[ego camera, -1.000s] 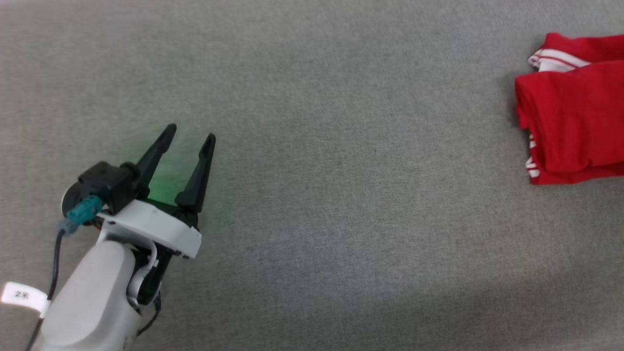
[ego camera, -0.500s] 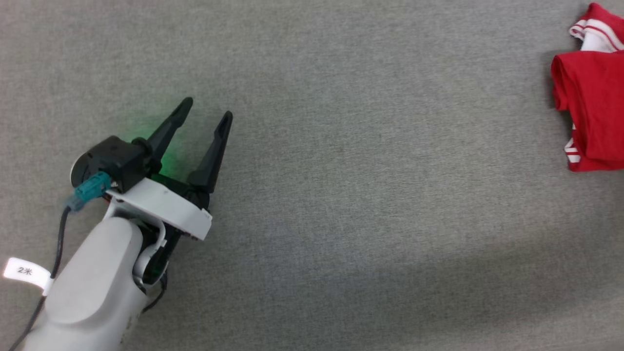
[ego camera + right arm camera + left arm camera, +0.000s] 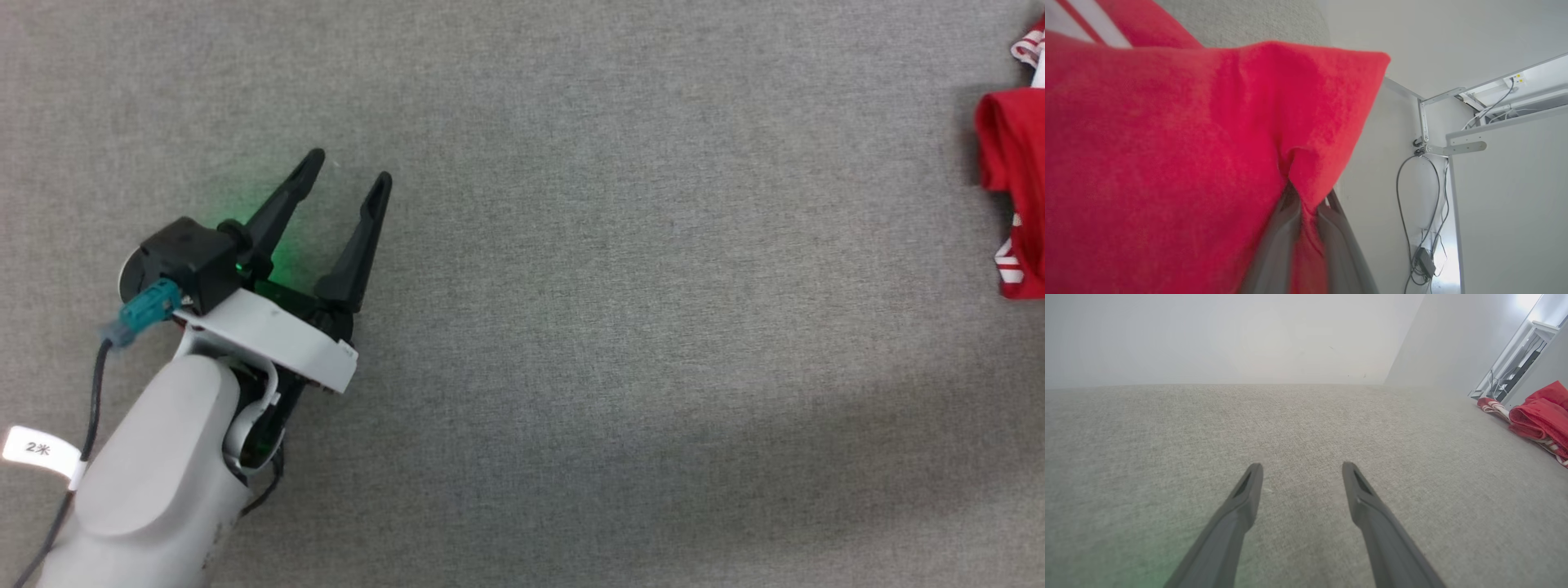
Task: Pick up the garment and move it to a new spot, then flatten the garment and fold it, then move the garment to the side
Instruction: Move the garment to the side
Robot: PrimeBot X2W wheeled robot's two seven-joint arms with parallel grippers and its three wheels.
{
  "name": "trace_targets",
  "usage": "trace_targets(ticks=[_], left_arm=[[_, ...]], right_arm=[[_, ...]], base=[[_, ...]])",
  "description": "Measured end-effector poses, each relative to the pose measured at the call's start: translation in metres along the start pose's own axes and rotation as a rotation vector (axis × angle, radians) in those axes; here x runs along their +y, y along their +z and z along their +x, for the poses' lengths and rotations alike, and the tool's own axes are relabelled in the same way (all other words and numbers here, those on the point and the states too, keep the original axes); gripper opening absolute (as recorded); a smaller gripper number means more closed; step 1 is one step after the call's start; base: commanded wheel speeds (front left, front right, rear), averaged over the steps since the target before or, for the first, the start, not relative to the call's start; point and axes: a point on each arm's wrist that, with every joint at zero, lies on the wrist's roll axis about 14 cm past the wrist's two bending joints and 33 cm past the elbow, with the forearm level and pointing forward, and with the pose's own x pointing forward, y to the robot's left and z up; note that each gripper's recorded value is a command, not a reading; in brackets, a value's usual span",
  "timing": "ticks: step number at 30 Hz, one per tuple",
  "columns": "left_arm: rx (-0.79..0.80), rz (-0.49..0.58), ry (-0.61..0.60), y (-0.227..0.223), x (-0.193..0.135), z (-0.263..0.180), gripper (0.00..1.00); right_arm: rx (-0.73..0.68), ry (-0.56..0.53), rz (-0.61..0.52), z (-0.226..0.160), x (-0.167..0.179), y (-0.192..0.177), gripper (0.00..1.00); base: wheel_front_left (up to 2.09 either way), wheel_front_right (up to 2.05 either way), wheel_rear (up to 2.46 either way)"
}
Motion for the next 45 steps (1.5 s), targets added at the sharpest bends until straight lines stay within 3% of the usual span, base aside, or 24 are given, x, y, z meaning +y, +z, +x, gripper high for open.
trace_targets(ticks=[16,18,19,20,21,23,24,37,45], left_arm=[[0.007,0.009,0.027,0.004,0.008,-0.011,1.00],[0.007,0.011,0.029,0.005,0.008,-0.013,1.00],[0.005,0.012,0.030,0.007,0.007,-0.014,1.00],[0.004,0.013,0.032,0.008,0.007,-0.015,1.00],[0.003,0.015,0.033,0.009,0.007,-0.016,1.00],[-0.003,0.018,0.038,0.013,0.007,-0.019,1.00],[-0.006,0.020,0.040,0.015,0.007,-0.020,1.00],[-0.057,0.041,0.116,0.048,0.014,-0.058,1.00],[-0.093,0.050,0.206,0.066,0.024,-0.104,1.00]], right_arm=[[0.034,-0.092,0.027,0.001,-0.030,-0.012,0.00],[0.032,-0.093,0.038,0.000,-0.030,-0.012,0.33],[0.030,-0.093,0.041,-0.001,-0.030,-0.012,0.44],[0.021,-0.092,0.046,-0.001,-0.029,-0.010,0.50],[0.009,-0.090,0.043,-0.002,-0.028,-0.008,0.50],[-0.006,-0.087,0.040,-0.004,-0.026,-0.003,0.90],[-0.014,-0.087,0.038,-0.005,-0.026,-0.001,1.00],[-0.272,-0.072,0.107,-0.037,-0.023,0.067,1.00],[-0.460,0.023,0.172,-0.067,0.020,0.102,1.00]], base=[[0.00,0.00,0.00],[0.00,0.00,0.00],[0.00,0.00,0.00],[0.00,0.00,0.00],[0.00,0.00,0.00],[0.00,0.00,0.00],[0.00,0.00,0.00],[0.00,0.00,0.00],[0.00,0.00,0.00]])
